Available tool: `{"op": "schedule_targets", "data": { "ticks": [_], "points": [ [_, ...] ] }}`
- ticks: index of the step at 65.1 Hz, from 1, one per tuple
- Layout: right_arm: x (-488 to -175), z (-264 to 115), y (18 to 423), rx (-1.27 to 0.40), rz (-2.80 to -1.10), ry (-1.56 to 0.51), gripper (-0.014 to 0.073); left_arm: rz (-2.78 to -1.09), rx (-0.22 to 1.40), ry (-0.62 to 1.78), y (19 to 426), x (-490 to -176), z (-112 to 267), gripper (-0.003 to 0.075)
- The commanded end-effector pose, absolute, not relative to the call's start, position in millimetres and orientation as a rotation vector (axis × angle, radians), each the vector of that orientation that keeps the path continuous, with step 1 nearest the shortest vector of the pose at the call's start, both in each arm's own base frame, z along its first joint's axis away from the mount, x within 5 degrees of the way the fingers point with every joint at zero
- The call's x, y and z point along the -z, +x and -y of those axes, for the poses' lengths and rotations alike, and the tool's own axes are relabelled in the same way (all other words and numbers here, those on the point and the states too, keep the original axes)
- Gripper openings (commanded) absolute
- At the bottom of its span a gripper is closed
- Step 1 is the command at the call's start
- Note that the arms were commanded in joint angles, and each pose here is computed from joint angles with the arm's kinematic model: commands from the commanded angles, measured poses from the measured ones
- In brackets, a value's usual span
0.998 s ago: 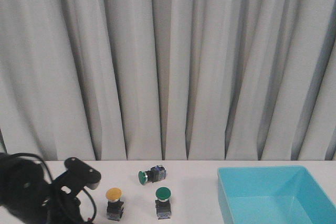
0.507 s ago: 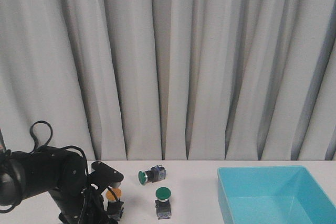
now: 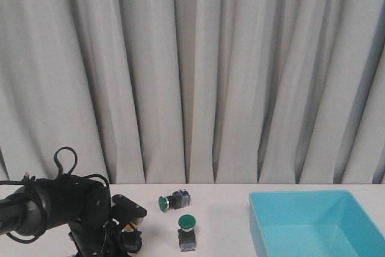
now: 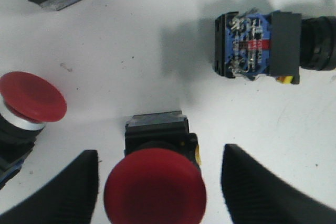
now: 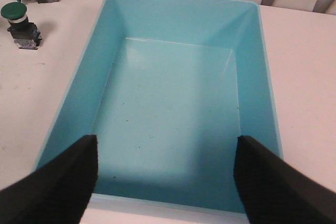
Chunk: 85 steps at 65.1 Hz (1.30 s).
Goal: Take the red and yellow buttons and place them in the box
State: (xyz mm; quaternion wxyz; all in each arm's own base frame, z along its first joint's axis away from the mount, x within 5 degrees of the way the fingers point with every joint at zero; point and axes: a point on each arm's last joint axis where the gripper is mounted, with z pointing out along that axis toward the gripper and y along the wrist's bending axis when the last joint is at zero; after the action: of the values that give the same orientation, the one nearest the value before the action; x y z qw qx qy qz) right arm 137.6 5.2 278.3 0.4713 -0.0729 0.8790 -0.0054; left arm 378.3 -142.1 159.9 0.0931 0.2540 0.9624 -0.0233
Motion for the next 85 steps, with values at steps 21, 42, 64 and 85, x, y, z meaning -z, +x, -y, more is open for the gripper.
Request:
{"op": "schedule_targets", "data": {
  "ticks": [21,42,64,85],
  "points": [
    [-295.0,-3.8,143.2,0.037,-2.051,-0.169,0.0519,-2.774,0.068,0.752,379.5,-190.5,144.6,0.0170],
    [-294.9,-3.9,143.2,0.034,-2.052,-0.167,0.0519,-2.779,0.059,0.758,374.4,-202.4,141.8,0.0146],
    [-294.9,-4.2,143.1,0.051,-2.050,-0.202,0.0519,-2.636,0.077,0.732,359.1,-260.3,136.3,0.0148],
    [-294.5,-20.2,147.7,-0.042,-1.990,-0.451,0.0522,-2.537,0.316,0.738,337.3,-300.4,144.5,0.0153]
  ]
}}
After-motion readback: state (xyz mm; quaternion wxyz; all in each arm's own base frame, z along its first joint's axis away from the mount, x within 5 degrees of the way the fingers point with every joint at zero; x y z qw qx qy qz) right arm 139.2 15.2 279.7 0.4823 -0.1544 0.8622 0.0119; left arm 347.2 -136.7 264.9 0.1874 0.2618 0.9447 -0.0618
